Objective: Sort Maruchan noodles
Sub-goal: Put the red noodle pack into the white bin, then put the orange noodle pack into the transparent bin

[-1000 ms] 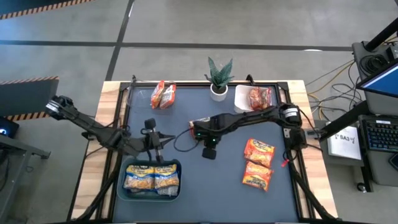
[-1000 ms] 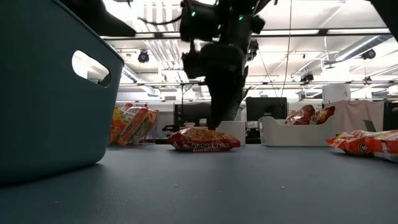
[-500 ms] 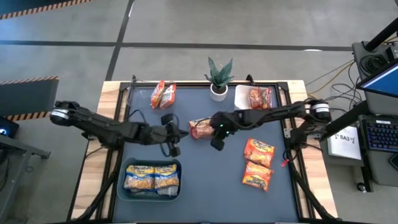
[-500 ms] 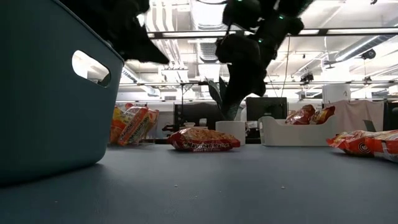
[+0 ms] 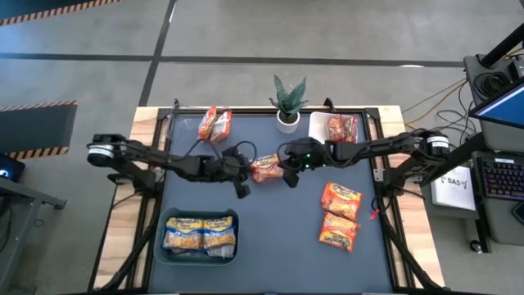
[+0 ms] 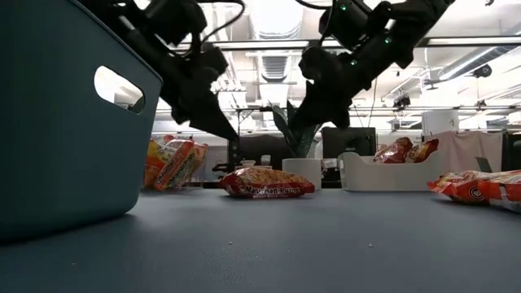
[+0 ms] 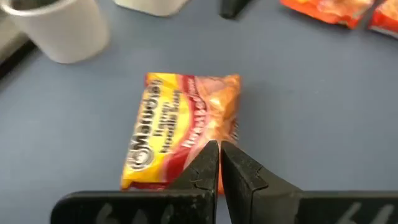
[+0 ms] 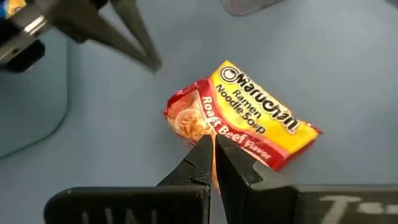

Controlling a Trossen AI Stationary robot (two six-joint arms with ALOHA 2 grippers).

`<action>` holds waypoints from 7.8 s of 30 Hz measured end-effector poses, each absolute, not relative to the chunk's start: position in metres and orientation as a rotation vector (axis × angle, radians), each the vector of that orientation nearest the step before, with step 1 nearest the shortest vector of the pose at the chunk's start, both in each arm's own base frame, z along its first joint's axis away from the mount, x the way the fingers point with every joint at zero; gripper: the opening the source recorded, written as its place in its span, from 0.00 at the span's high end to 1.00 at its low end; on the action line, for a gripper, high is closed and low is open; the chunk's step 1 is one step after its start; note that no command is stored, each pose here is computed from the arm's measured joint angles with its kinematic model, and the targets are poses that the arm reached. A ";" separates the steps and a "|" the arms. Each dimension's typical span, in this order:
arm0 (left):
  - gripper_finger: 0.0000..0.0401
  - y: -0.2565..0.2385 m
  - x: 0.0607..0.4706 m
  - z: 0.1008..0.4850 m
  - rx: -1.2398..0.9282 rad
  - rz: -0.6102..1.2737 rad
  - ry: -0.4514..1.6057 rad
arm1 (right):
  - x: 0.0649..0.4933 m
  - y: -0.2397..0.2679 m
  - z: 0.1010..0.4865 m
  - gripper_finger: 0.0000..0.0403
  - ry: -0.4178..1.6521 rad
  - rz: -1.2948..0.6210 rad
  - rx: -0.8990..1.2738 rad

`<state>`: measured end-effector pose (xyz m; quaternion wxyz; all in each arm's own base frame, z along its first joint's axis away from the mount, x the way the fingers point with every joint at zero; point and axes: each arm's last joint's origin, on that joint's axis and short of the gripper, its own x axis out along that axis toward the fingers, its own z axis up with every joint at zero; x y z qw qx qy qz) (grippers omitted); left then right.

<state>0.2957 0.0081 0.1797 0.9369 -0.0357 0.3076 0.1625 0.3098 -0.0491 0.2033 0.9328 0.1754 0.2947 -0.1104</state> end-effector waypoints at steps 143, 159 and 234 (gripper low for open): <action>1.00 0.018 0.256 0.236 0.072 0.235 0.538 | 0.203 -0.182 0.271 0.71 1.073 -1.057 0.864; 1.00 0.018 0.256 0.236 0.072 0.235 0.536 | 0.214 -0.199 0.248 0.68 1.135 -1.083 0.795; 1.00 -0.005 0.263 0.248 -0.121 0.185 0.355 | 0.207 0.012 0.212 0.98 1.438 -0.753 0.788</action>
